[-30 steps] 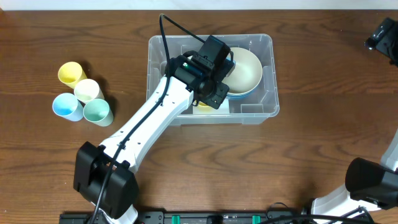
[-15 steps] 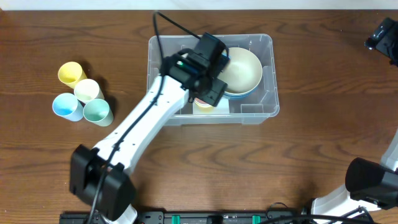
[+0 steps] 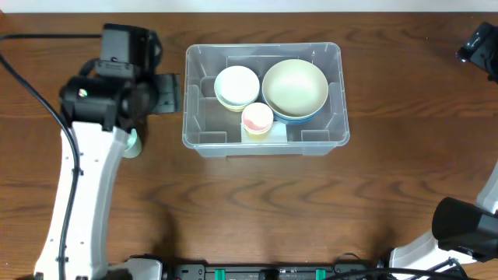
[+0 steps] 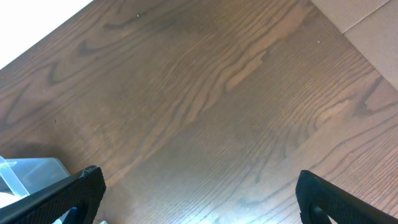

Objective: Pack container
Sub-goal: 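Release the pink cup and move left gripper back to the cups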

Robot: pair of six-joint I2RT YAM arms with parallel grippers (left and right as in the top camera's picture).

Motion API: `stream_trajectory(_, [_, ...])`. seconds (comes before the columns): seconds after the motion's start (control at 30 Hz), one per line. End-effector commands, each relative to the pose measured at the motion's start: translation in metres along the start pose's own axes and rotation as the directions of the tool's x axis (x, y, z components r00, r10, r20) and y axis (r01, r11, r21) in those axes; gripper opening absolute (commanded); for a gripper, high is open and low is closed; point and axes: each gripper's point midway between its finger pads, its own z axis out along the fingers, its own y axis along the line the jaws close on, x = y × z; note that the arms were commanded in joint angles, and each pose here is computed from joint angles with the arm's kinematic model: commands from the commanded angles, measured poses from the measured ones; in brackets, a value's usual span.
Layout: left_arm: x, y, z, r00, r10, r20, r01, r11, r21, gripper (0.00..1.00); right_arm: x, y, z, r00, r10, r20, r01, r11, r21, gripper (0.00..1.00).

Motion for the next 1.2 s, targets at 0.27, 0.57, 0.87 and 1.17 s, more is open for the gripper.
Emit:
stream_trajectory(0.27, [0.071, 0.064, 0.09, 0.886, -0.296, -0.356, 0.229, 0.948, -0.219, 0.7, -0.004, -0.004, -0.011, 0.999, 0.023, 0.03, -0.023, 1.0, -0.004, 0.99])
stream_trajectory(0.57, [0.087, 0.067, 0.133, 0.84, -0.299, -0.453, 0.201, 0.946, -0.254, 0.7, -0.004, -0.004, -0.011, 0.999, 0.023, 0.03, -0.023, 1.0, -0.004, 0.99])
stream_trajectory(0.87, [0.084, 0.087, 0.14, 0.858, -0.281, -0.43, 0.133, 0.93, -0.343, 0.7, -0.004, -0.004, -0.011, 0.999, 0.023, 0.03, -0.022, 1.0, -0.004, 0.99])
stream_trajectory(1.17, [0.083, 0.087, 0.152, 0.87, -0.231, -0.436, 0.091, 0.944, -0.317, 0.69, -0.004, -0.004, -0.011, 0.999, 0.023, 0.03, -0.022, 1.0, -0.004, 0.99])
